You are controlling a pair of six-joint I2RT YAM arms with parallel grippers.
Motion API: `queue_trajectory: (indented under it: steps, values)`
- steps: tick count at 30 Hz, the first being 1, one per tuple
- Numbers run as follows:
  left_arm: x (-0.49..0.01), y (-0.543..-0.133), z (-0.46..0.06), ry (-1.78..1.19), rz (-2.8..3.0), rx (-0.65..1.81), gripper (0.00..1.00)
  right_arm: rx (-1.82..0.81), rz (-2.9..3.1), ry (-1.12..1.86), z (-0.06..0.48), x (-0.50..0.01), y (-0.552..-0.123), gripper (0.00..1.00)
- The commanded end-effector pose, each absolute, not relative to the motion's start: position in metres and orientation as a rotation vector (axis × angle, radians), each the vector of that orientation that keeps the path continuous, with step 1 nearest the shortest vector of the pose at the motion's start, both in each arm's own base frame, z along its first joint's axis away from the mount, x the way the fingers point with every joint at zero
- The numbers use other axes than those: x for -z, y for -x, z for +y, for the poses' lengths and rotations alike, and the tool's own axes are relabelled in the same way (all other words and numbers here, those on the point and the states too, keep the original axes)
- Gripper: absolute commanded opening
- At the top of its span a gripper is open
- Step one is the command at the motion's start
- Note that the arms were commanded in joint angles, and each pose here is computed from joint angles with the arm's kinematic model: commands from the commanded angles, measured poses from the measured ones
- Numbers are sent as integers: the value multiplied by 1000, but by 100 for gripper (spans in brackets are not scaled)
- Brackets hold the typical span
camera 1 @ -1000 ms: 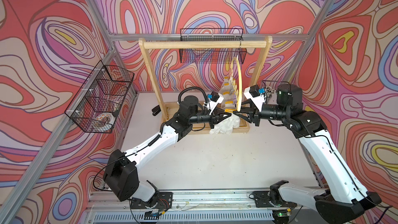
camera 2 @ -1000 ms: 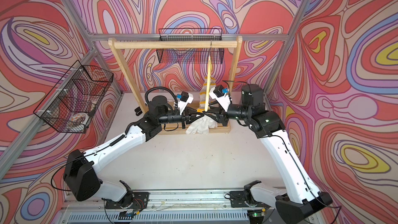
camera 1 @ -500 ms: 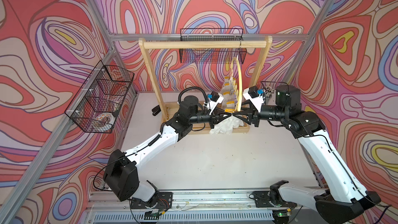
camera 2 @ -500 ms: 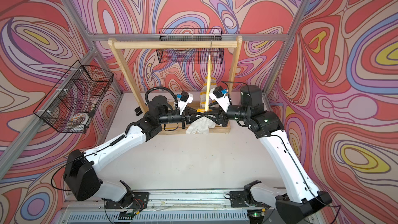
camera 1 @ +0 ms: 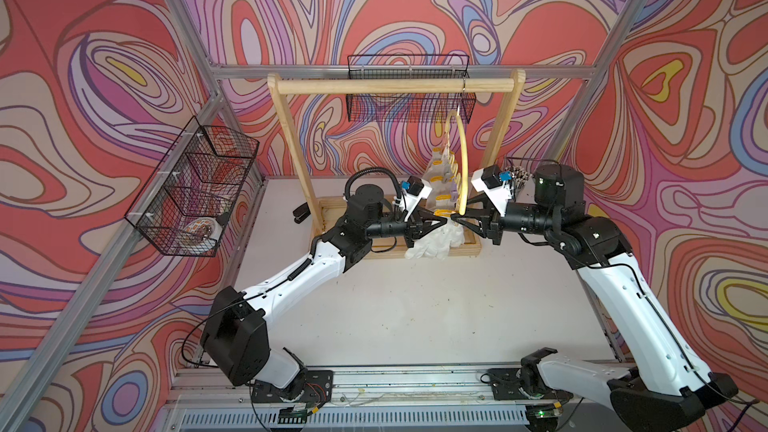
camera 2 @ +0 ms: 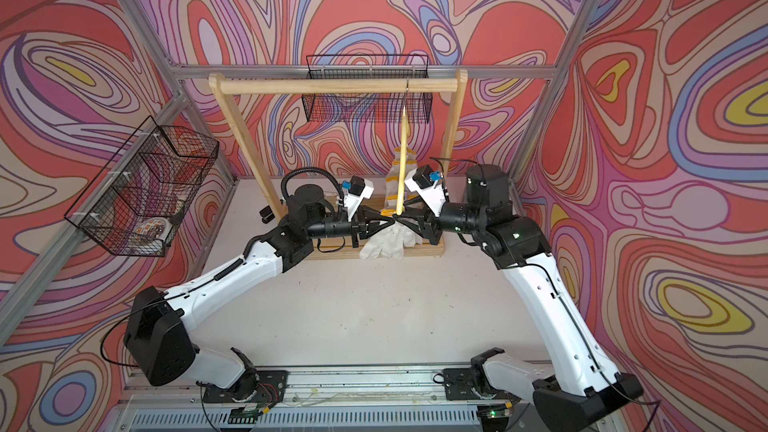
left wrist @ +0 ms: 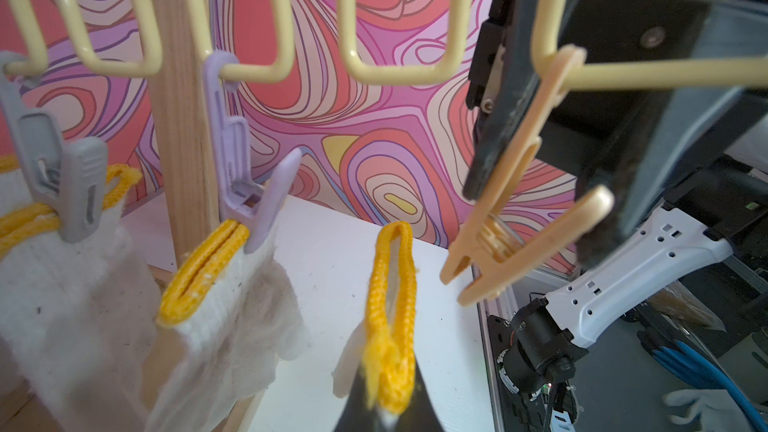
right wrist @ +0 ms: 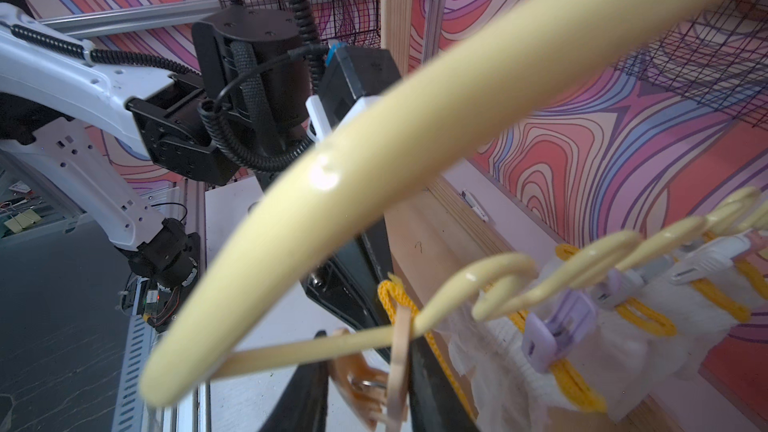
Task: Clip the gloves onto a hanger to dry
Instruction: Open the clamp at the hanger, then clamp the glove onto the hanger.
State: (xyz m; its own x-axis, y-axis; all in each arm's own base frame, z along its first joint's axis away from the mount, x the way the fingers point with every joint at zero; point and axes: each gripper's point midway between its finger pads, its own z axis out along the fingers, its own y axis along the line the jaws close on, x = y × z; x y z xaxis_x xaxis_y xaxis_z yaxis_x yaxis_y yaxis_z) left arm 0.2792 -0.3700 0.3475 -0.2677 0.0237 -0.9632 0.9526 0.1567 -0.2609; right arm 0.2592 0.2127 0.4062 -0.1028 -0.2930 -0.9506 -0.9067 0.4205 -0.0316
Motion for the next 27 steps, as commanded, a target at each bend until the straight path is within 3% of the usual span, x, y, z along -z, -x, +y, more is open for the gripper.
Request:
queue_trajectory:
  steps: [1,6,13,19,27]
  values:
    - [-349,-278,-374,-992,1476,1293,0,-739,1649,1049,209,-404,-257,25]
    - [-349,-268,-376,-1037,1455,1353,0,-764,1644,1055,211,-404,-255,10]
    - [-337,-246,-375,-1123,1454,1472,0,-786,1633,1051,213,-407,-254,0]
    - [-341,-230,-377,-1173,1394,1611,0,-808,1619,1054,215,-409,-251,0]
    - [-350,-241,-375,-1137,1328,1637,0,-840,1595,1060,216,-414,-245,0]
